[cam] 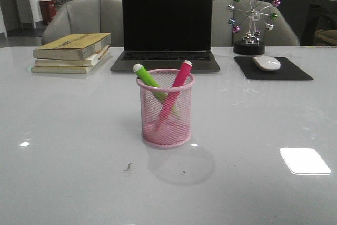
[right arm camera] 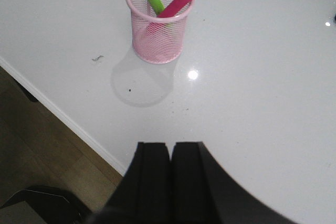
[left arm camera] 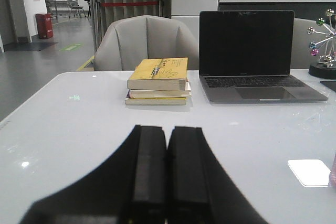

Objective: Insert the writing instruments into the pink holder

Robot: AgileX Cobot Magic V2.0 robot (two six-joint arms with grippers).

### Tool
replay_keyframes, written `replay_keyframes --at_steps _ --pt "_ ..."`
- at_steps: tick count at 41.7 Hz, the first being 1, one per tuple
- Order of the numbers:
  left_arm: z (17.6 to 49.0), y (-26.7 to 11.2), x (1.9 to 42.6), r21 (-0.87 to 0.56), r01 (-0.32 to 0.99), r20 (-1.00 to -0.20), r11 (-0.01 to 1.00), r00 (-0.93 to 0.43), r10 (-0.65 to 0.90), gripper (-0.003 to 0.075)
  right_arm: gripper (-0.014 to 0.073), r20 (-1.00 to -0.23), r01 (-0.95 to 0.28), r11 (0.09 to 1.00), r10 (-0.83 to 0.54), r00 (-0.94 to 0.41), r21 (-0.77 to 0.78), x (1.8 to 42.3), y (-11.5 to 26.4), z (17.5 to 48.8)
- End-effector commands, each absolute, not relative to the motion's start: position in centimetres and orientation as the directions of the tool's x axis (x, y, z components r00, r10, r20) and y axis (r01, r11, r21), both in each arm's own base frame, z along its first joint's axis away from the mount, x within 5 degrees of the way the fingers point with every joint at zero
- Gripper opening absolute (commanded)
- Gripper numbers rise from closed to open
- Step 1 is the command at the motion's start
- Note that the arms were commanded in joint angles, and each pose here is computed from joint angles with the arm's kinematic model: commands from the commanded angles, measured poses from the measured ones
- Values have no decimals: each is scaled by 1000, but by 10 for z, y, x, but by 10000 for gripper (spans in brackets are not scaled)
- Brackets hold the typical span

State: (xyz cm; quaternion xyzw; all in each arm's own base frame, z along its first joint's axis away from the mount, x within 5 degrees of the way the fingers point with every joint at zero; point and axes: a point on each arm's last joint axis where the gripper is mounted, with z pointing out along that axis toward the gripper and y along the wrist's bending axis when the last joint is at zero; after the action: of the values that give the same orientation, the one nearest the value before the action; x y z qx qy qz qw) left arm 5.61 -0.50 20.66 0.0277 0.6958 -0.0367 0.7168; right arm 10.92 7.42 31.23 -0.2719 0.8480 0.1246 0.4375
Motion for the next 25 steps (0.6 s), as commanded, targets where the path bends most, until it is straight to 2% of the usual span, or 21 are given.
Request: replay_keyframes --at_steps 1,15,21,25 --pt "214 -6 54 -20 105 -991 994 128 -33 91 58 -868 -573 819 -312 -386 -39 112 76 328" --pt "214 -6 54 -20 105 -991 994 128 -33 91 58 -877 -561 827 -296 -379 -37 107 70 326" --pt "214 -6 54 -20 105 -991 994 128 -33 91 58 -906 -444 895 -218 -362 -38 100 48 316" --pt "214 -6 54 -20 105 -991 994 128 -33 91 58 -952 -322 946 -132 -277 -38 90 29 305"
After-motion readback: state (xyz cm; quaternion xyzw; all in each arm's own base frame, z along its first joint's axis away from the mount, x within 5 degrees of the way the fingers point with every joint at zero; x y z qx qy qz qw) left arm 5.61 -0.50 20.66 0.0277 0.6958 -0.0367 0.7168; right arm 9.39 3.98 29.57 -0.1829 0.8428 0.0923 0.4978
